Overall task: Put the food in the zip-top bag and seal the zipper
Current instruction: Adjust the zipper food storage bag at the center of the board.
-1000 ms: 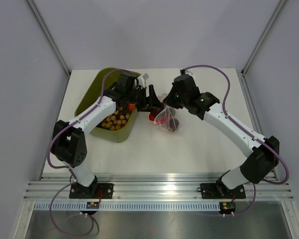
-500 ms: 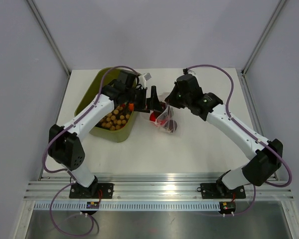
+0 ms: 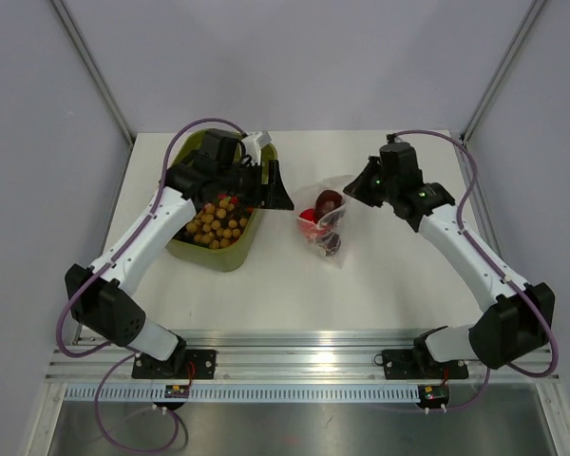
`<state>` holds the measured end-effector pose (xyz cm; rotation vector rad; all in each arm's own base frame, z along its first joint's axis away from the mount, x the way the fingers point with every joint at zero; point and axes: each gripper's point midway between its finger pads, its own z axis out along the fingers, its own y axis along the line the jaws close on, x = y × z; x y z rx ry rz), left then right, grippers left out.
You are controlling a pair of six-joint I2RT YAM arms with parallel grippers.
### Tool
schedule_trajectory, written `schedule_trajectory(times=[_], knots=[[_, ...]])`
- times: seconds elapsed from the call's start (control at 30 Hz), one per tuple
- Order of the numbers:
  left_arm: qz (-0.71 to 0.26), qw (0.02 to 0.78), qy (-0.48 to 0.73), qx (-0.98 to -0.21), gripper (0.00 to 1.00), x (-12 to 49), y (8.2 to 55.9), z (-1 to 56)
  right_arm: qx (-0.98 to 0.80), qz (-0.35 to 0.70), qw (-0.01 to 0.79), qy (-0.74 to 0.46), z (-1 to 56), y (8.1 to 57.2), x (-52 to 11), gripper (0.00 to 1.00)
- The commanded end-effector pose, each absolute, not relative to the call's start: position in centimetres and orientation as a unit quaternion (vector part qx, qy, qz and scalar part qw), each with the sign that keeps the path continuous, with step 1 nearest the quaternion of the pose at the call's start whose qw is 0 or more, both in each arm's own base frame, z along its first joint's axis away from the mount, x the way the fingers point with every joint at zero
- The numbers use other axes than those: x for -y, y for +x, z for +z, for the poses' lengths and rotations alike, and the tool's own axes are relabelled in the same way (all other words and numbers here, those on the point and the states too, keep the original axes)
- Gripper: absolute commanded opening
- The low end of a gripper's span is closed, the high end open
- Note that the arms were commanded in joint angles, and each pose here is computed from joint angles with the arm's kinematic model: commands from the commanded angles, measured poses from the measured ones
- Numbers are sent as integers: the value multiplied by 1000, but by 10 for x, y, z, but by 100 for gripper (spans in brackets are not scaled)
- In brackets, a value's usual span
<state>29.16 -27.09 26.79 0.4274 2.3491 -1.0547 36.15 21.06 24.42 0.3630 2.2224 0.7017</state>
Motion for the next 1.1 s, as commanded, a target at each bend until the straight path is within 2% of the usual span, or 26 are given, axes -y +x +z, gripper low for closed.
schedule_trajectory(times=[0.0,0.3,0.4,0.77,0.8,0.87,0.9,0.93,1.03,1.07], knots=[[-370,264,125,-882,77,266,302,257,-832,348,421,96,290,347,-201,1],[-372,252,98,-888,80,307,329,235,-841,350,407,68,289,330,-201,1],[-351,250,87,-898,77,309,345,223,-839,353,410,65,293,327,-201,1],[-376,203,107,-898,76,330,315,199,-837,357,408,72,292,328,-202,1],[-380,208,107,-895,73,330,315,200,-838,356,408,72,291,328,-202,1],[-372,207,106,-899,60,328,315,194,-837,358,408,72,291,330,-203,1],[-362,200,103,-905,50,326,315,188,-837,356,409,72,291,330,-203,0],[-358,208,103,-905,25,326,320,193,-837,354,411,72,290,333,-203,1],[-365,213,109,-900,0,330,324,209,-834,340,431,57,304,345,-202,1],[-378,234,114,-889,0,336,331,234,-849,315,422,51,294,352,-199,0]])
